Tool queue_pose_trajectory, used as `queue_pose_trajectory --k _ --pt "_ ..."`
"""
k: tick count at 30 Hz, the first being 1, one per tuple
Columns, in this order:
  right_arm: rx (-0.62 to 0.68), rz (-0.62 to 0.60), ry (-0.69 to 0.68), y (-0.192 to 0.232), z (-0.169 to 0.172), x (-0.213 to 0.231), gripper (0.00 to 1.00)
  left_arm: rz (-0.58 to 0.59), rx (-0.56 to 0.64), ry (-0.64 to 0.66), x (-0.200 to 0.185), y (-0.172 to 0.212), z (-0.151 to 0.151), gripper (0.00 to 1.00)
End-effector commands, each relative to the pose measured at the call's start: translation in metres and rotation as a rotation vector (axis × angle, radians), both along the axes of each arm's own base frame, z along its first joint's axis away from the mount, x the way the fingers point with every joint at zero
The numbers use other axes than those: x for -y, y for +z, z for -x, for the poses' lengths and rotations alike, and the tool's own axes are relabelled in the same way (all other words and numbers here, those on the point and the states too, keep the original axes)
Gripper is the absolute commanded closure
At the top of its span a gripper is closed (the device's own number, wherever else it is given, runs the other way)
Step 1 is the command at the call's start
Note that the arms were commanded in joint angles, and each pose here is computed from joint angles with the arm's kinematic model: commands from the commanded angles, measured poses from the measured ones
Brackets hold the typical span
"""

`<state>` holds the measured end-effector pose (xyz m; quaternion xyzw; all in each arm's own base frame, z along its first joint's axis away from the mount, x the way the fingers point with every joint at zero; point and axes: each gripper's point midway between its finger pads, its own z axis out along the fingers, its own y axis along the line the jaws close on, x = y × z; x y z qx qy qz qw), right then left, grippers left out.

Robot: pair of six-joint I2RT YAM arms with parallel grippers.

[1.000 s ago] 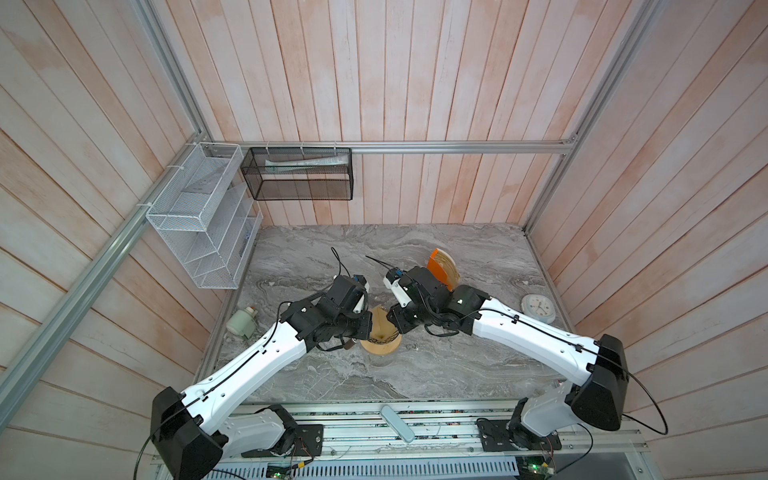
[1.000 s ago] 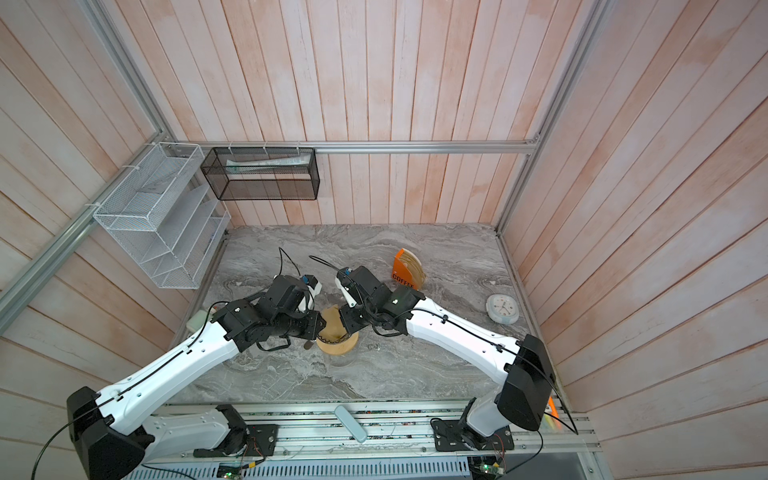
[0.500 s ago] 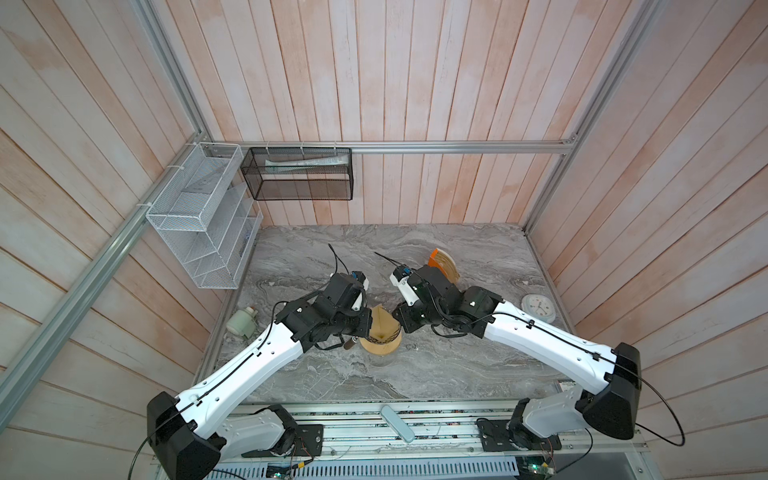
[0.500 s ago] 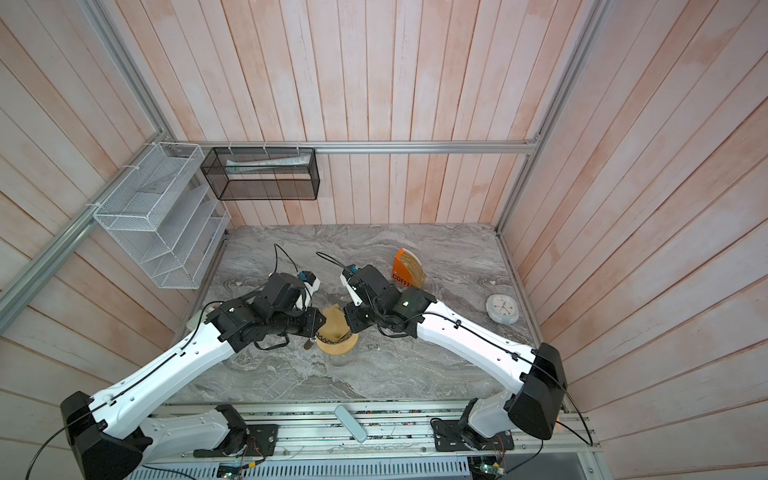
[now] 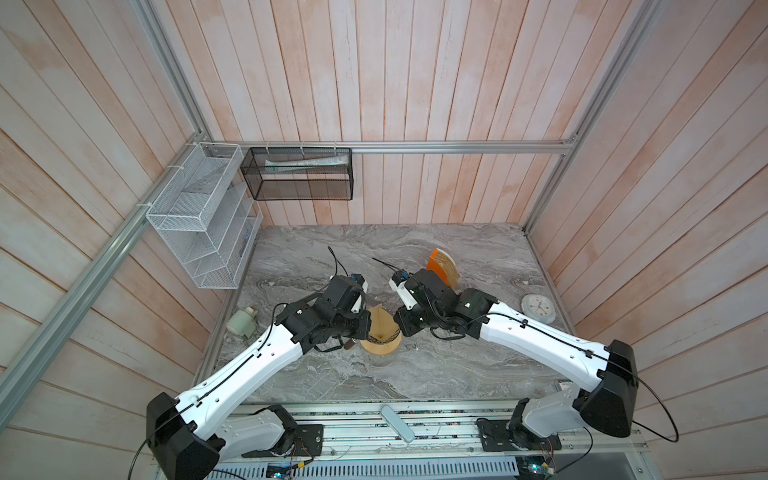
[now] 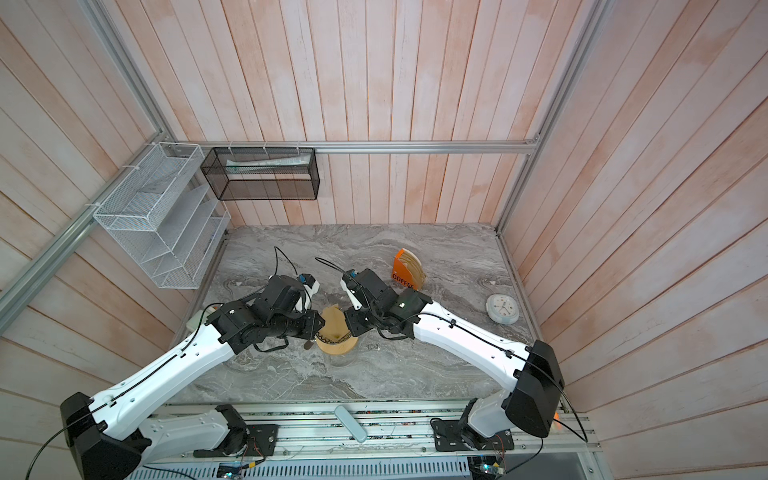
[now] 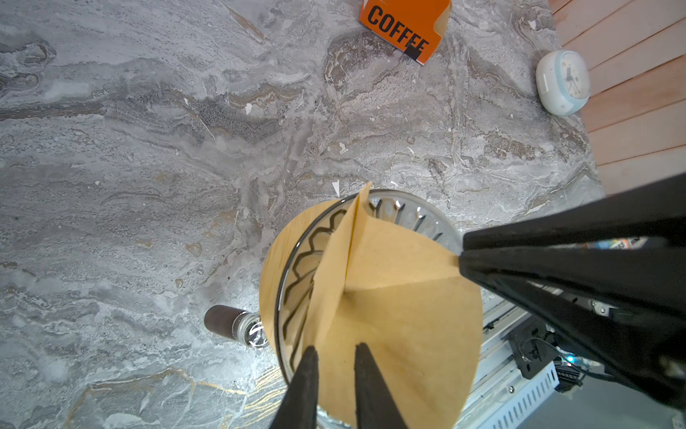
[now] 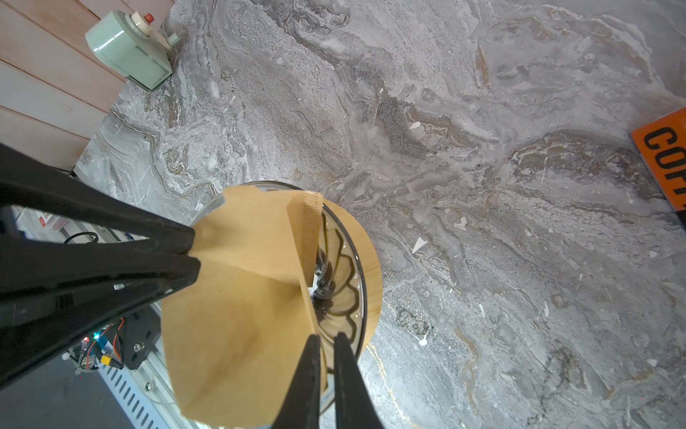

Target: Place the coffee filter in the dripper

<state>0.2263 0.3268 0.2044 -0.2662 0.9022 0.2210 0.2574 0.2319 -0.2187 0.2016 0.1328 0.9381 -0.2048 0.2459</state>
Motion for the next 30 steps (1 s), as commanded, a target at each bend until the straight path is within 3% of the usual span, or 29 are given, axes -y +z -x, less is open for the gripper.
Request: queue_pose_trajectory --k 1,30 --pt "-0.023 0.025 0.003 -0.013 0.001 0.002 0.9 0.001 0.001 0.014 -0.004 -0.003 0.001 0.79" --pt "-0.029 0.079 -0.004 -0.025 -0.004 0.003 0.9 -0.02 -0.013 0.015 -0.006 -0.015 0.002 0.79"
